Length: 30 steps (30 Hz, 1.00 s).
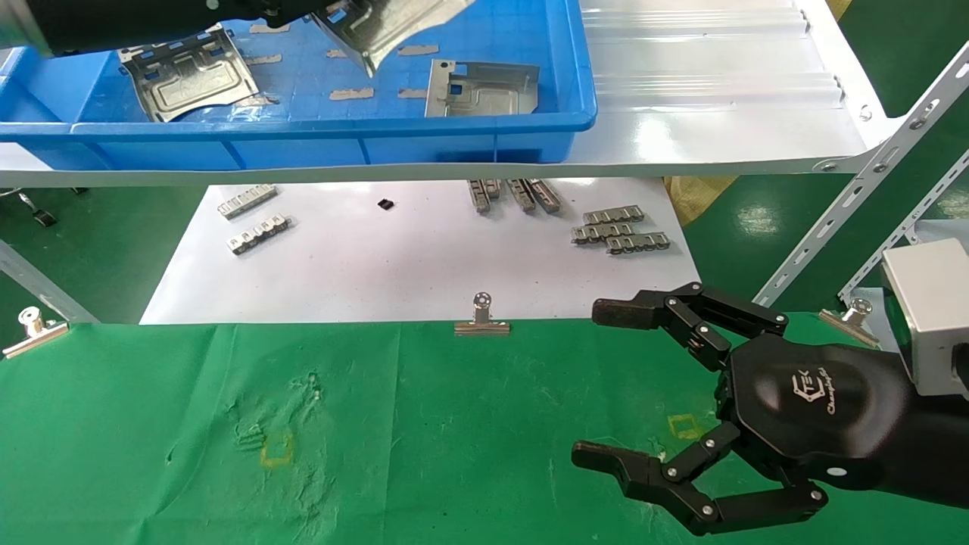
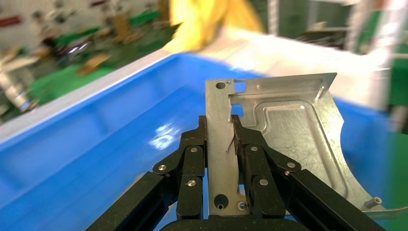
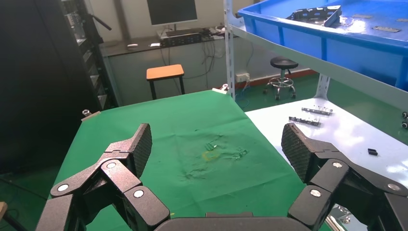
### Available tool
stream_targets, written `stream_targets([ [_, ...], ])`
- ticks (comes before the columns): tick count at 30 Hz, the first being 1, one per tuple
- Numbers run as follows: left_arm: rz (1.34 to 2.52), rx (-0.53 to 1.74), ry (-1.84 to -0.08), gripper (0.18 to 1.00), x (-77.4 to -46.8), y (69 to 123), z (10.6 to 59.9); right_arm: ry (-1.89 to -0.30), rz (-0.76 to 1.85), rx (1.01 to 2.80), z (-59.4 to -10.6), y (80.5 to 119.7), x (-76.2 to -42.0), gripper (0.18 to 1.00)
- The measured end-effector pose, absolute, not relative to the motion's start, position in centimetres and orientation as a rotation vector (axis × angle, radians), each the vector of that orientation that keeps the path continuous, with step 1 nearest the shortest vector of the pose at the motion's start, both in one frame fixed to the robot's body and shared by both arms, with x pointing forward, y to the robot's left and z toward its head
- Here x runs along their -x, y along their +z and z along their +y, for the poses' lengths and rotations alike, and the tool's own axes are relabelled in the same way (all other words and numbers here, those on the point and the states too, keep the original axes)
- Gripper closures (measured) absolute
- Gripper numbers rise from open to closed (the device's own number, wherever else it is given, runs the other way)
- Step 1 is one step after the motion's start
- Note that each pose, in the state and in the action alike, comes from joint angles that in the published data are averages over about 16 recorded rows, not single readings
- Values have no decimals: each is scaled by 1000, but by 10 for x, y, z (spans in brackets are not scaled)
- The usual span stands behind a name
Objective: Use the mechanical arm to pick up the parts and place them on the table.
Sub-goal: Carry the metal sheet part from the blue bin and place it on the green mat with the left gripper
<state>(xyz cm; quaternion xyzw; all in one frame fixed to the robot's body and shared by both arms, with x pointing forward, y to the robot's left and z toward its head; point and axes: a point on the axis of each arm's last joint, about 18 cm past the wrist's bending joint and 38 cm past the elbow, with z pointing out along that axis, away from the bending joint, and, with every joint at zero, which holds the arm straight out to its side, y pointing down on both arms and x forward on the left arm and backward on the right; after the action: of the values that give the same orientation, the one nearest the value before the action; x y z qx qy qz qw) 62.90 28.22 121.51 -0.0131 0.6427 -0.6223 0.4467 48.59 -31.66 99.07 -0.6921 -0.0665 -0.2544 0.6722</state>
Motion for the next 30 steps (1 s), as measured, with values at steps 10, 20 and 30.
stream_targets([
  [10, 1709, -246, -1500, 912, -594, 1177, 289, -573, -150, 1558, -317, 991, -486, 178],
  [20, 1875, -360, -1319, 912, -585, 1077, 318, -573, -150, 1558, -317, 991, -486, 178],
  [30, 2050, -374, -1111, 912, -598, 977, 352, -573, -150, 1558, -317, 991, -486, 178],
])
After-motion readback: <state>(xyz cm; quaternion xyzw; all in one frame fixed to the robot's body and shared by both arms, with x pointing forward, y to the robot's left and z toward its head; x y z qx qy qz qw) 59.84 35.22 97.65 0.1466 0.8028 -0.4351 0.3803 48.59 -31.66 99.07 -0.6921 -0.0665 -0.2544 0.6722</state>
